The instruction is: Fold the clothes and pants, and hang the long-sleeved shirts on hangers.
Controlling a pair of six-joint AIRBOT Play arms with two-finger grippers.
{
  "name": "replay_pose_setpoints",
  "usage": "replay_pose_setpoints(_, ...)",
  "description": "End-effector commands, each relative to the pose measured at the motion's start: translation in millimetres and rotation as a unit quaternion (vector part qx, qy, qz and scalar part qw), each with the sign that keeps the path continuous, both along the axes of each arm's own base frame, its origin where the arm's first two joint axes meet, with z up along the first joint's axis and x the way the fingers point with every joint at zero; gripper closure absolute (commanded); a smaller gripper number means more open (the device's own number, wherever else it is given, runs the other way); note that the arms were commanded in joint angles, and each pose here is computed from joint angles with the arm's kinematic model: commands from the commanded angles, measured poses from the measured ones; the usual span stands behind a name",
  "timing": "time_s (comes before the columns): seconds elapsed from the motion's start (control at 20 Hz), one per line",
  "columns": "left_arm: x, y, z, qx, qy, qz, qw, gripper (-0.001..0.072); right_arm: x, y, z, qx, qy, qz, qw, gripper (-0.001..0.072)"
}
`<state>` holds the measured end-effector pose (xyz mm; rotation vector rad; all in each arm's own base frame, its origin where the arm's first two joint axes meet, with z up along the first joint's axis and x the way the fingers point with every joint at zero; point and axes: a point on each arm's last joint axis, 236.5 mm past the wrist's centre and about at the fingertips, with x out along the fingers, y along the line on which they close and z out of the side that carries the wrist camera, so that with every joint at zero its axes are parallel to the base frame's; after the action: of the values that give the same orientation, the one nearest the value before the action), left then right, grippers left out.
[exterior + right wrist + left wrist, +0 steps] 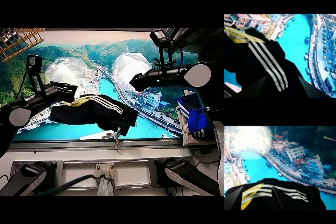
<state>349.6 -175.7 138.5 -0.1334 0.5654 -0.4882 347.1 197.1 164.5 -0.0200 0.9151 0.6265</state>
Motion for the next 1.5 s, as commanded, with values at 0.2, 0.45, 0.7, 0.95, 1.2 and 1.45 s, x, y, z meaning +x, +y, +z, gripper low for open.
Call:
replay_pose_setpoints(0.2, 0.4, -0.4, -0.6, 0.001, 0.001, 0.000, 1.000, 0.0314, -0.1, 0.3, 0.5, 0.000, 0.000, 0.000, 1.000, 0.0279)
replay_pose_setpoints(0.45, 0.4, -0.2, -0.6, 0.001, 0.001, 0.000, 1.000, 0.0314, -0.2, 0.3, 0.4, 0.000, 0.000, 0.000, 1.000, 0.0279)
replay_pose_setpoints(0.7, 0.3, -0.4, -0.7, 0.001, 0.001, 0.000, 1.000, 0.0314, -0.2, 0.3, 0.4, 0.000, 0.000, 0.000, 1.000, 0.0279)
replay_pose_setpoints(0.95, 0.5, -0.2, -0.5, 0.001, 0.000, 0.000, 1.000, 0.0314, -0.2, 0.3, 0.4, 0.000, 0.000, 0.000, 1.000, 0.0279)
replay_pose_setpoints(1.2, 0.4, -0.2, -0.8, 0.001, 0.001, 0.000, 1.000, 0.0314, -0.2, 0.3, 0.4, 0.000, 0.000, 0.000, 1.000, 0.0279)
replay_pose_setpoints(1.45, 0.6, 0.2, -1.3, 0.003, 0.000, 0.000, 1.000, 0.0314, 6.4, 1.4, 5.3, 0.007, -0.015, -0.006, 1.000, 0.0279)
